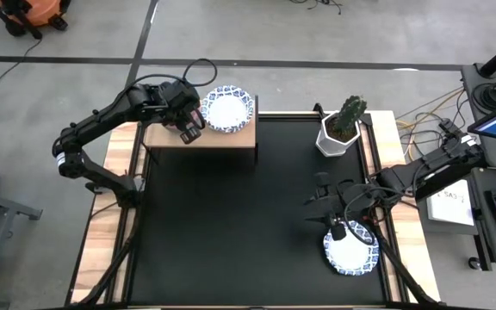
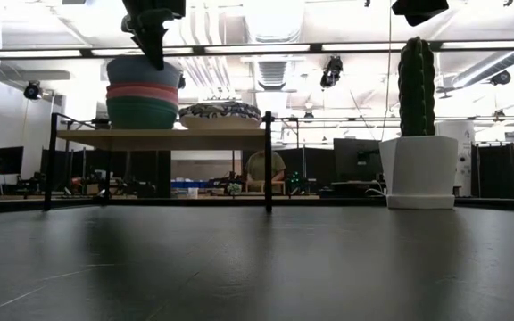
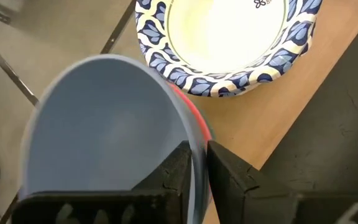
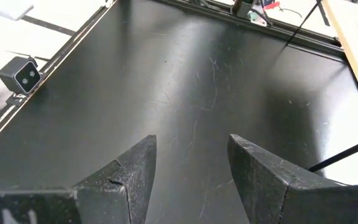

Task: Place and stack bowls onto a shelf
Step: Stack the light blue bowl on top of the orange bowl on the shelf

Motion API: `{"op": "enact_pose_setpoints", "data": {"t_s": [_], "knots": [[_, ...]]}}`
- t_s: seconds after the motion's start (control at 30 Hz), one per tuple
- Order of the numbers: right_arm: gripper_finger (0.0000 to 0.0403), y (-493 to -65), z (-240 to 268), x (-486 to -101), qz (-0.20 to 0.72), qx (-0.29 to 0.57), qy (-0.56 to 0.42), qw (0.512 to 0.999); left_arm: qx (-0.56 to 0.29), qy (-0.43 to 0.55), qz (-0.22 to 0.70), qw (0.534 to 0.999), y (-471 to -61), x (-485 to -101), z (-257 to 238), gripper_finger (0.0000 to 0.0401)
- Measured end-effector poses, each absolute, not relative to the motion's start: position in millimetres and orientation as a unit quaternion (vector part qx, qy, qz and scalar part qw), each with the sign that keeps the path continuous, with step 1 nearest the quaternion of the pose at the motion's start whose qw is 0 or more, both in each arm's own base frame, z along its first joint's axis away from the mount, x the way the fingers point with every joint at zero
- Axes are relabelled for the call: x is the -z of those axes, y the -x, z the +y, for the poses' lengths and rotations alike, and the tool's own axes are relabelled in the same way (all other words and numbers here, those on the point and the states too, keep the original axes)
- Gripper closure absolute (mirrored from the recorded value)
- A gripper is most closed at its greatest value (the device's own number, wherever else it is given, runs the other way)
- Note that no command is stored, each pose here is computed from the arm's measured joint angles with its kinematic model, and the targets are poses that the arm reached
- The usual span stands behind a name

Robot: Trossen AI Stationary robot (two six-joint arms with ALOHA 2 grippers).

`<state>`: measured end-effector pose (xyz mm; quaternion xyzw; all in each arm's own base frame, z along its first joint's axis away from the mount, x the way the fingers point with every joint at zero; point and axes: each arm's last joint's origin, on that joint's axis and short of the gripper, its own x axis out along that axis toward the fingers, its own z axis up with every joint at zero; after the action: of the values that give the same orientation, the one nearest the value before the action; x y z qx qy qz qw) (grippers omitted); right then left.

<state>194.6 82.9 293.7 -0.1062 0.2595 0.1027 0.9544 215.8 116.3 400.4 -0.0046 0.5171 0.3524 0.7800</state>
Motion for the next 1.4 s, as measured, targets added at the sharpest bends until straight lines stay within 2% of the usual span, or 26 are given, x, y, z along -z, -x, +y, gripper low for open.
{"op": "enact_pose_setpoints", "data": {"t_s": [0.2,0.53,0.7,0.97,1.2,1.4], "knots": [[0.0216,-194.6,82.9,-293.7,0.26,-0.101,0.099,0.955,-0.353,0.007,0.516,0.78,-215.8,-400.4,116.3,0.0333],[0.0216,-194.7,82.9,-293.8,0.26,-0.099,0.094,0.956,-0.353,0.008,0.521,0.777,-213.5,-400.6,115.2,0.0239],[0.0216,-194.9,83.1,-294.2,0.258,-0.1,0.093,0.956,-0.351,0.004,0.519,0.78,-210.4,-407.3,113.7,0.0212],[0.0216,-195.0,83.0,-294.3,0.257,-0.099,0.092,0.957,-0.345,-0.017,0.503,0.792,-200.8,-430.1,109.1,0.0207],[0.0216,-195.0,83.1,-294.2,0.257,-0.099,0.092,0.957,-0.341,-0.079,0.427,0.834,-200.4,-450.3,110.1,0.0215],[0.0216,-194.8,82.9,-291.6,0.261,-0.099,0.095,0.956,-0.371,-0.082,0.369,0.849,-200.2,-454.3,119.0,0.0227]]}}
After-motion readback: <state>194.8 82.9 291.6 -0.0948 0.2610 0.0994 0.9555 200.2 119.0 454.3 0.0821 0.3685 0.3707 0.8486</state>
